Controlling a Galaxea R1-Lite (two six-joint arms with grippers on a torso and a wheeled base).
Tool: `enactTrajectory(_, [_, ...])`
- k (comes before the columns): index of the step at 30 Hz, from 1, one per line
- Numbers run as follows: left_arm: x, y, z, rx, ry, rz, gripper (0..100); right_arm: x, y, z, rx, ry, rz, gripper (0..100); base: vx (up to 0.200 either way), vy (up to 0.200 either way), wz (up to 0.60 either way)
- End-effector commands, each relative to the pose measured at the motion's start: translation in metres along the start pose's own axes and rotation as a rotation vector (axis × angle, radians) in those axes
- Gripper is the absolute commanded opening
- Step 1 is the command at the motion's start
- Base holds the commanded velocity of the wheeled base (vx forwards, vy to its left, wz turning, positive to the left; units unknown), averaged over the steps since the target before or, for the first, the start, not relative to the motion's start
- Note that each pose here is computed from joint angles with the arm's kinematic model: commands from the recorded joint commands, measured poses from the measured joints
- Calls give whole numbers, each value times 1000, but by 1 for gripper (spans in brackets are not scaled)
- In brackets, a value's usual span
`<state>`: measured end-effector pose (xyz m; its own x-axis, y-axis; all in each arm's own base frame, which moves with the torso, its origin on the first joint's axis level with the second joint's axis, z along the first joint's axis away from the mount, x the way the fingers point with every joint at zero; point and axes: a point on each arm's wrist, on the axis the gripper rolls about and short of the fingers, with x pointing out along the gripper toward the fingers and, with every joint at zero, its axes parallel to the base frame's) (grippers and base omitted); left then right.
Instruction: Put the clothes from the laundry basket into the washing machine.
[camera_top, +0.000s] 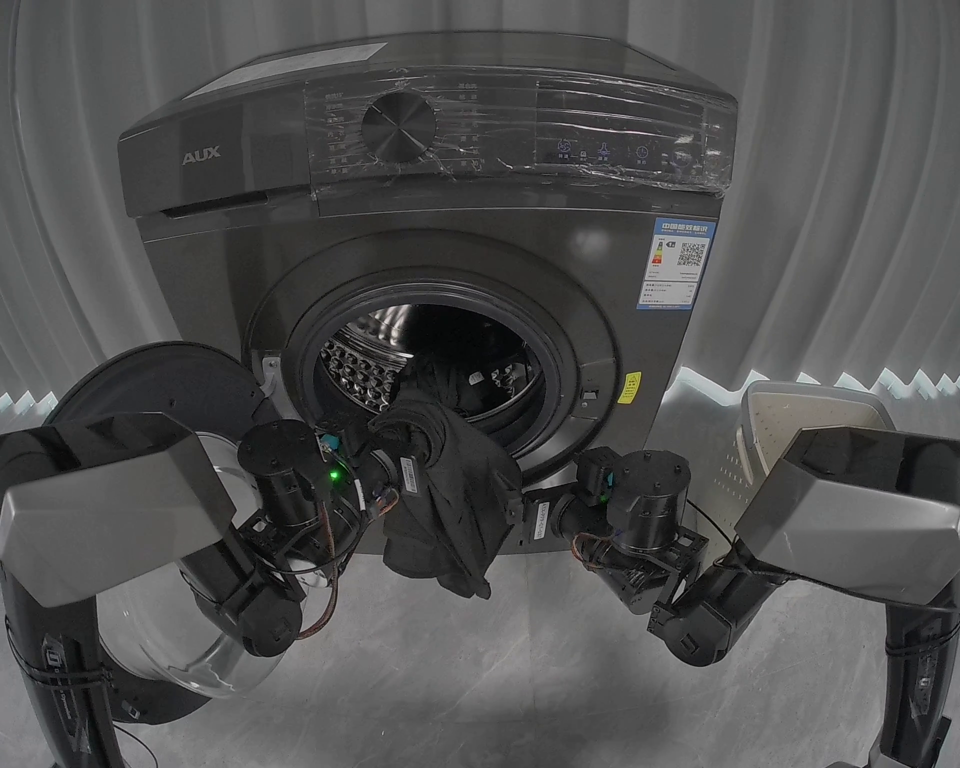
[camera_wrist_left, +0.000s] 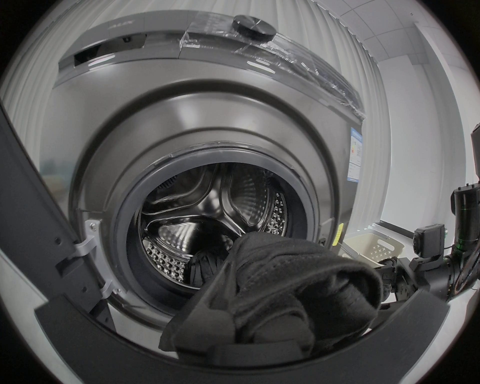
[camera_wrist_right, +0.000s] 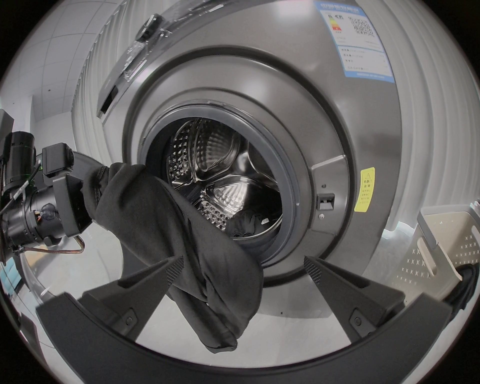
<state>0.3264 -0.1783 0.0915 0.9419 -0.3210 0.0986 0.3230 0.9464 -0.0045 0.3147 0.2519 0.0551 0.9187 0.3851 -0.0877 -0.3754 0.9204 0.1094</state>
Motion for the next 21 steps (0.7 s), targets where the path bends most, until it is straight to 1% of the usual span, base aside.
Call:
enactTrajectory(1, [3, -1, -4, 1, 2, 1, 0, 0, 0, -1, -1, 2, 0, 100, 200, 0, 0])
enactTrajectory(5, [5, -2, -8, 2, 10, -11, 0, -1, 1, 0, 1, 0, 1, 100, 200, 0, 0])
enactTrajectory(9, [6, -9, -17, 1, 29, -28, 0, -2, 3, -1, -1, 5, 6, 100, 0, 0, 0])
enactTrajectory(10, [7, -11, -18, -9, 27, -30, 0, -2, 3, -1, 1, 6, 8, 100, 0, 0, 0])
enactTrajectory(11, [7, -11, -18, -9, 27, -30, 0, -2, 3, -1, 1, 6, 8, 100, 0, 0, 0])
enactTrajectory(12, [12, -16, -16, -17, 7, -33, 0, -3, 4, 0, 1, 3, 11, 100, 0, 0, 0])
enactTrajectory(14, [22, -15, -20, -20, -9, -20, 0, -3, 5, 1, 4, 0, 13, 100, 0, 0, 0])
enactTrajectory(17, [28, -14, -20, -27, -28, -17, 0, -4, 6, 1, 3, 0, 15, 100, 0, 0, 0])
enactTrajectory(18, [37, -10, -21, -35, -46, -2, 0, -5, 5, 0, 2, 5, 14, 100, 0, 0, 0])
enactTrajectory(19, [42, -8, -21, -37, -51, 4, 0, -5, 5, 0, 2, 5, 14, 100, 0, 0, 0])
enactTrajectory(21, [49, -8, -19, -40, -60, 9, 0, -6, 5, -1, 2, 11, 13, 100, 0, 0, 0])
